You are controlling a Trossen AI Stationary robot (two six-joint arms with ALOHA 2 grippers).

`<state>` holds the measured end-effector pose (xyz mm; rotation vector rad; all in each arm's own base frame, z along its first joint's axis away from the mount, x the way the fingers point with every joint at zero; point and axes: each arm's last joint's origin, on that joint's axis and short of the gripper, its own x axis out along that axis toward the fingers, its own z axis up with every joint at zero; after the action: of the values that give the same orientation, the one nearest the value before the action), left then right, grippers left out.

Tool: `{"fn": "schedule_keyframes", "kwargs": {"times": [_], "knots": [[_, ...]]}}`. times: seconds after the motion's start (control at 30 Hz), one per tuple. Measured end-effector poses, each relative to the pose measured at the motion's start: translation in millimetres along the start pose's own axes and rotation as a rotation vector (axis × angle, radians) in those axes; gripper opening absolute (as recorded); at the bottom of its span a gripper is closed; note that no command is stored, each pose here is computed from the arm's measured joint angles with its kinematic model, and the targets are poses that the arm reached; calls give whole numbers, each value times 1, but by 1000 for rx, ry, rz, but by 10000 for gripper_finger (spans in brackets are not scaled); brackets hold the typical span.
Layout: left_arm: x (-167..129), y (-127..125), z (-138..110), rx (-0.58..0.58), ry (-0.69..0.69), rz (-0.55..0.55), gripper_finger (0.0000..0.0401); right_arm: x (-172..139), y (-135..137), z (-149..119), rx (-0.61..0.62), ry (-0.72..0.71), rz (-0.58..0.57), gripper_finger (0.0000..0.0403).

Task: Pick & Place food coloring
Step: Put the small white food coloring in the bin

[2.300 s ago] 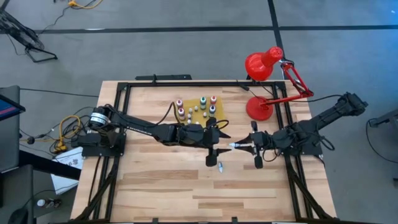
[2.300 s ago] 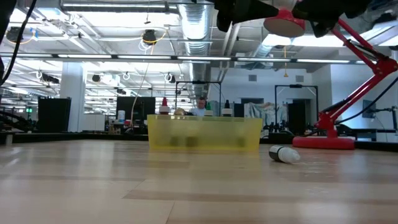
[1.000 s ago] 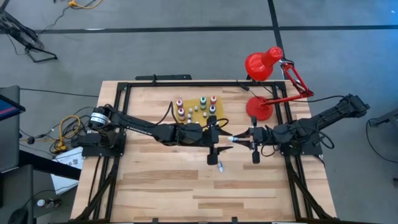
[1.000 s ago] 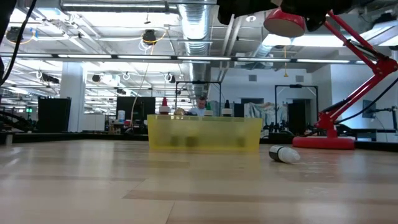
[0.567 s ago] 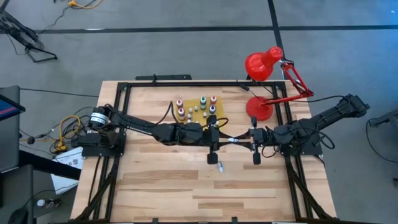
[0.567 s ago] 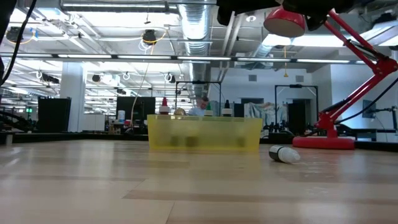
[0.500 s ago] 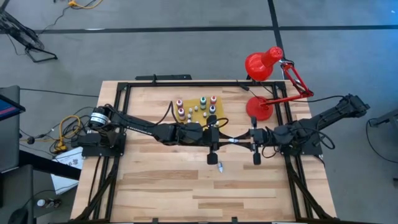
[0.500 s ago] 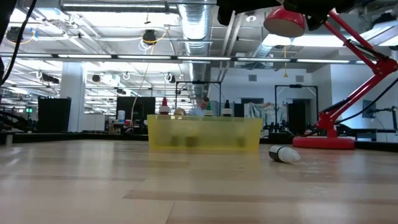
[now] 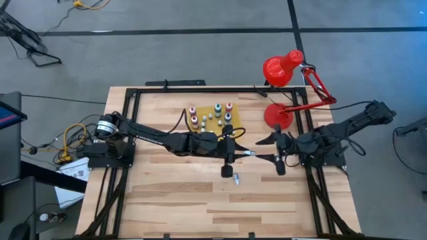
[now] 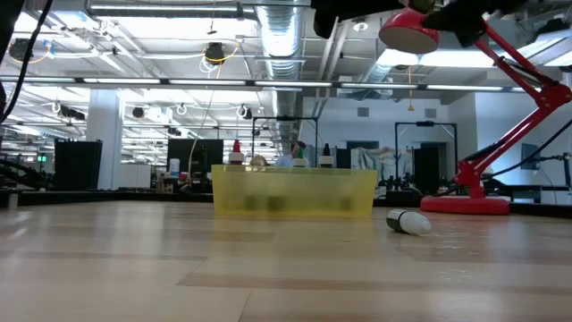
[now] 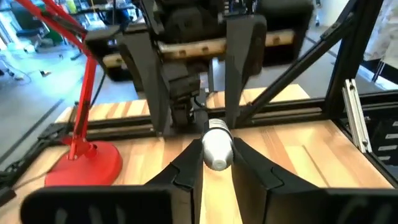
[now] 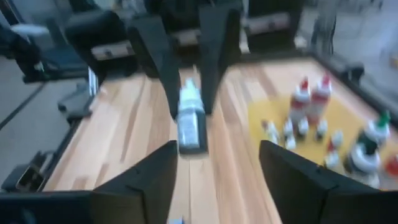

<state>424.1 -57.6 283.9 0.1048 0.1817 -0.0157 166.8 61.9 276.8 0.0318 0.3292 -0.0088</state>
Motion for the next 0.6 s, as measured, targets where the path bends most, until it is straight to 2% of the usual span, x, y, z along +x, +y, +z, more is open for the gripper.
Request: {"fn": "schedule_keyframes", "kwargs": {"times": [0.1,0.17,0.3,0.5,0.6], "knots": [[1,8,-7,-22,64,21,53,-11,-2,3,53,95,-11,240],[1,17,-15,-58,146,80,53,-16,-3,3,85,142,-16,244],[-3,46,-36,-139,335,233,56,-21,-2,-6,113,226,-23,242],[-19,97,-67,-331,607,406,57,-26,-2,-17,164,335,-51,232],[-28,117,-77,-395,695,476,57,-27,-3,-20,178,364,-62,229]]}}
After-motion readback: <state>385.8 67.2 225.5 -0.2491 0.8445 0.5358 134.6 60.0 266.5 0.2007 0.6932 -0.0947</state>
